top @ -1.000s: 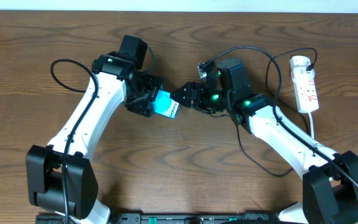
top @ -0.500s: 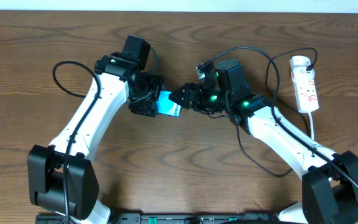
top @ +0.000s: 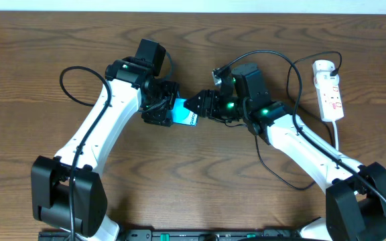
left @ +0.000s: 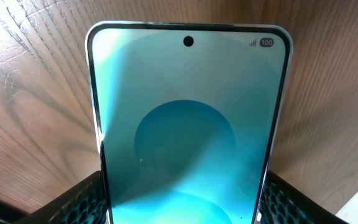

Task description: Plug charger to phone and switch on socket

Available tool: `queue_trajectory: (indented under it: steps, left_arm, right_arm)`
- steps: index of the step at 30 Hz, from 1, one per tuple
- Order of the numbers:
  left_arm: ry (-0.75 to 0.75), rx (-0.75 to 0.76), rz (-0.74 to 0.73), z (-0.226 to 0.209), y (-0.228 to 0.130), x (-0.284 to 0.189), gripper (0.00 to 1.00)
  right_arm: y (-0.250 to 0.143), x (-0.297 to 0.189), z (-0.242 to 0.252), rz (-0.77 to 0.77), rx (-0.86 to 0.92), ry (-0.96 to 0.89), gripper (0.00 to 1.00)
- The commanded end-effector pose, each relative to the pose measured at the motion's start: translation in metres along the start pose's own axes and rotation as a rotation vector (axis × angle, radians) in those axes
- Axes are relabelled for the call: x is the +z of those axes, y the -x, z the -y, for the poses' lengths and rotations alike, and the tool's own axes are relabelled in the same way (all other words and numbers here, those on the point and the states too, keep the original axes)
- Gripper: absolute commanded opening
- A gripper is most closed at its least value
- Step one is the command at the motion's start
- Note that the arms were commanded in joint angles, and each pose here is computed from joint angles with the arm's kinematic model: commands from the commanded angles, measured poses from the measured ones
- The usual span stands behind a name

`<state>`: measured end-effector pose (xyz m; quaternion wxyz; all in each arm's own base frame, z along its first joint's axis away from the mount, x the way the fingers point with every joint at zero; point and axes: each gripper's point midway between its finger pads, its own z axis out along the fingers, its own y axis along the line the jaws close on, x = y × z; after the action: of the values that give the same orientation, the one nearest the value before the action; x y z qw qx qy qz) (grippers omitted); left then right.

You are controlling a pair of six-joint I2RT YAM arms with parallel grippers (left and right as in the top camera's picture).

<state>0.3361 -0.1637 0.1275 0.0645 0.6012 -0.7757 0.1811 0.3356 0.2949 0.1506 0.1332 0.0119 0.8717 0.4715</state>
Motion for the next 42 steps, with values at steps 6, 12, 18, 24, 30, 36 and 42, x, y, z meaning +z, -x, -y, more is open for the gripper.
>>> queue_trajectory:
  steps: [6, 12, 18, 24, 30, 36, 42]
  left_arm:
    - [0.015, -0.059, -0.027, -0.003, -0.005, 0.003, 0.07]
    - [0.015, -0.058, -0.031, -0.002, -0.005, 0.003, 0.07]
    - [0.002, -0.054, -0.033, 0.001, -0.006, 0.003, 0.07]
    - [0.003, -0.054, -0.040, 0.001, -0.007, 0.003, 0.07]
    - [0.005, -0.052, -0.048, 0.000, -0.009, 0.003, 0.07]
    - [0.003, -0.034, -0.053, 0.001, -0.015, 0.005, 0.07]
    - [-0.005, -0.022, -0.056, 0.002, -0.020, 0.006, 0.07]
  right_arm:
    - [-0.002, 0.008, -0.005, 0.009, -0.033, -0.022, 0.55]
    - [-0.003, 0.010, -0.004, 0.016, -0.037, -0.032, 0.49]
    - [-0.003, 0.010, -0.004, 0.015, -0.036, -0.032, 0.46]
    - [-0.003, 0.010, -0.004, 0.015, -0.036, -0.032, 0.41]
    - [-0.003, 0.010, -0.004, 0.015, -0.037, -0.032, 0.34]
    - [-0.004, 0.010, -0.005, 0.015, -0.040, -0.034, 0.33]
    - [-0.005, 0.012, -0.005, 0.019, -0.044, -0.041, 0.33]
